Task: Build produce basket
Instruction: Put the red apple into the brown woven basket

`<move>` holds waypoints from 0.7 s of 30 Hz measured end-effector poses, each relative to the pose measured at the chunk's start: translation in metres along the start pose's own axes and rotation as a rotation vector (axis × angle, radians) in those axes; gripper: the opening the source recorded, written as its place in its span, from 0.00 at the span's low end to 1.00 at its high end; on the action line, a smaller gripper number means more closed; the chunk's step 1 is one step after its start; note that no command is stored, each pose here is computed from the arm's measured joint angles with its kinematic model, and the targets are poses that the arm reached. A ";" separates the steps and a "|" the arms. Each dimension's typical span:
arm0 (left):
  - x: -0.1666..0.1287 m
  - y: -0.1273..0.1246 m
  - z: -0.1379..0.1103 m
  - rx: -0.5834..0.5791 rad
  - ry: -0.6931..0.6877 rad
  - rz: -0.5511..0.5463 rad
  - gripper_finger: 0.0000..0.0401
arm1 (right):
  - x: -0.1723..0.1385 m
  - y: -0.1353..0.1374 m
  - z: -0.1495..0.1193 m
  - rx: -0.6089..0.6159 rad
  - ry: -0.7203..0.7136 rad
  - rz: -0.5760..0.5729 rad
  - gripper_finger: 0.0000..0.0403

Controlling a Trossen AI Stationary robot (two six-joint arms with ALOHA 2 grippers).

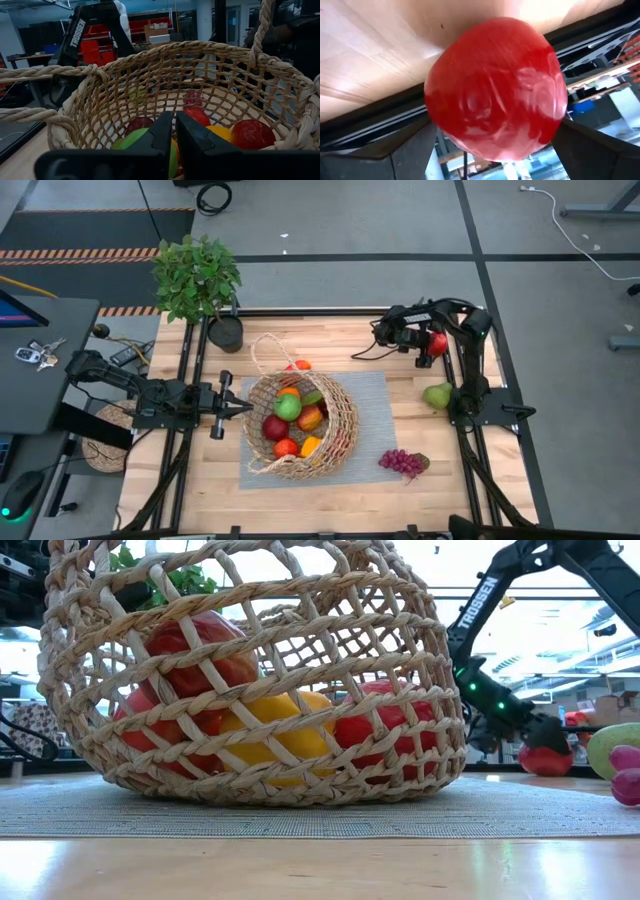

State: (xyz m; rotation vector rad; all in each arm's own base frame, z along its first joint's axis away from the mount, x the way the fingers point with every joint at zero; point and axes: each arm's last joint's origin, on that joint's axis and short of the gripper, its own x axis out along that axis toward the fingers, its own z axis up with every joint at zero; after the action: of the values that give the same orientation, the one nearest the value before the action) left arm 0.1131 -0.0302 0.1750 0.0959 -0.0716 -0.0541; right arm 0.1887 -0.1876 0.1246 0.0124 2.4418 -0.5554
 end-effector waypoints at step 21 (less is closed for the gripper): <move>0.000 0.000 0.000 0.000 0.000 0.000 0.07 | -0.002 -0.002 0.011 0.010 -0.063 -0.158 0.91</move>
State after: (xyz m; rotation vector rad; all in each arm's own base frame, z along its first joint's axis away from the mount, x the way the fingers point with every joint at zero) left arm 0.1131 -0.0302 0.1750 0.0959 -0.0715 -0.0539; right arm 0.1967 -0.1931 0.1190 -0.1921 2.3914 -0.6275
